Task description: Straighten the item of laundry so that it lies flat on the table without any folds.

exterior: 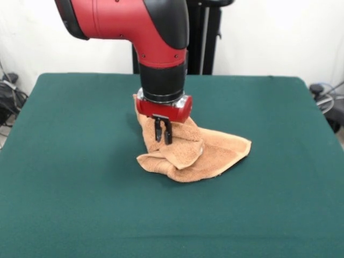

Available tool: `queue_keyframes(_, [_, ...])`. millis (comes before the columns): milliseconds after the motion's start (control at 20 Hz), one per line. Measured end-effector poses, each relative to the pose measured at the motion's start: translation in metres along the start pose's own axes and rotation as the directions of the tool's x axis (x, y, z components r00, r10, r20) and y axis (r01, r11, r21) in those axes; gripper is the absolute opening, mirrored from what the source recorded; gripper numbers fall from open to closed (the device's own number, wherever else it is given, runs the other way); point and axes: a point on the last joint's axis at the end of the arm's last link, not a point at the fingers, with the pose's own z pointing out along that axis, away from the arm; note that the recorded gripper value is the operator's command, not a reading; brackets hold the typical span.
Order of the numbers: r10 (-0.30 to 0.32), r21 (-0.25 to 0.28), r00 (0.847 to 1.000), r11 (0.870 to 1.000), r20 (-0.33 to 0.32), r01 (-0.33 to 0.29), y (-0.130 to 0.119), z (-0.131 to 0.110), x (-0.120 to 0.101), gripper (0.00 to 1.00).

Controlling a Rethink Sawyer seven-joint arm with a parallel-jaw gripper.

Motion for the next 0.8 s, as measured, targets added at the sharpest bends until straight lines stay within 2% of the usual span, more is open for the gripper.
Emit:
queue_keyframes(350, [-0.024, 0.025, 0.999, 0.999, -0.049, 0.025, 0.01, -0.011, 0.003, 0.0])
queue_keyframes(800, [-0.027, 0.063, 0.995, 0.997, -0.099, 0.033, 0.009, -0.032, -0.003, 0.0])
